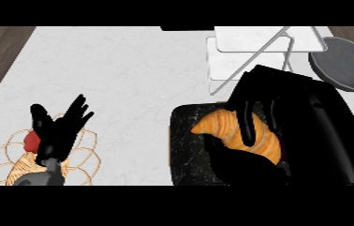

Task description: Pick the croissant from the tray and place it in the tiered shelf

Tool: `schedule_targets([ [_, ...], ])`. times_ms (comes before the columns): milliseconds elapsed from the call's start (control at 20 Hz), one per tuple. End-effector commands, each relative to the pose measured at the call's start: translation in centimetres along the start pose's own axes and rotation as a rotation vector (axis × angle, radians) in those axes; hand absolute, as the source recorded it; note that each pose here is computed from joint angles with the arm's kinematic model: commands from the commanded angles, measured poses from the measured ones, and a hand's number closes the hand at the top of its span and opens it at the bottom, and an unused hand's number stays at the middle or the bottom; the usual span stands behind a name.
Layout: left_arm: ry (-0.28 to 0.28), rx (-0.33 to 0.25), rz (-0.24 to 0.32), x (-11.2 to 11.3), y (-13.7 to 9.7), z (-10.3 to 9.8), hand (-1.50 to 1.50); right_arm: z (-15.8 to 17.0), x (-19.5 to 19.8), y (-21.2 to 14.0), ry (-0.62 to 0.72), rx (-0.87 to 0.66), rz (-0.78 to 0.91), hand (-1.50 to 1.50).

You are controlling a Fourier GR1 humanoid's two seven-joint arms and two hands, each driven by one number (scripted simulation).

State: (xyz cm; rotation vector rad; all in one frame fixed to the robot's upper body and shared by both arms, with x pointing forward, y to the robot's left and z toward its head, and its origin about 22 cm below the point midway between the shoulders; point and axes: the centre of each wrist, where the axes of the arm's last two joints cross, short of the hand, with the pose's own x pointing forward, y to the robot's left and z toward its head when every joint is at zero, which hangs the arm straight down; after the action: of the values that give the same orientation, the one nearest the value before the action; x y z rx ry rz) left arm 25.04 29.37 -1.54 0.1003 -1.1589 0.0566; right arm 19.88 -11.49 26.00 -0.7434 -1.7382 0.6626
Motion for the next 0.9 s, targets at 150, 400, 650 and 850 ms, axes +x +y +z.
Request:
schedule_targets([
  [150, 0.056, -0.003, -0.017, -1.0, 0.4, -0.1, 0.0, -3.6, 1.3, -5.8, 0.132, -0.073, 0.017, 1.5],
  [400, 0.04, -0.014, -0.016, -1.0, 0.3, 0.1, 0.0, -7.7, 1.4, -8.0, 0.18, -0.114, 0.01, 1.5],
  [650, 0.042, -0.003, -0.015, -3.1, 0.1, 0.8, 0.0, -10.7, 2.0, -11.8, 0.179, -0.151, 0.011, 1.5],
  [850, 0.049, -0.012, -0.016, -2.2, 0.5, 0.7, 0.0, -13.8, -1.0, -14.5, 0.19, -0.12, 0.03, 1.5],
])
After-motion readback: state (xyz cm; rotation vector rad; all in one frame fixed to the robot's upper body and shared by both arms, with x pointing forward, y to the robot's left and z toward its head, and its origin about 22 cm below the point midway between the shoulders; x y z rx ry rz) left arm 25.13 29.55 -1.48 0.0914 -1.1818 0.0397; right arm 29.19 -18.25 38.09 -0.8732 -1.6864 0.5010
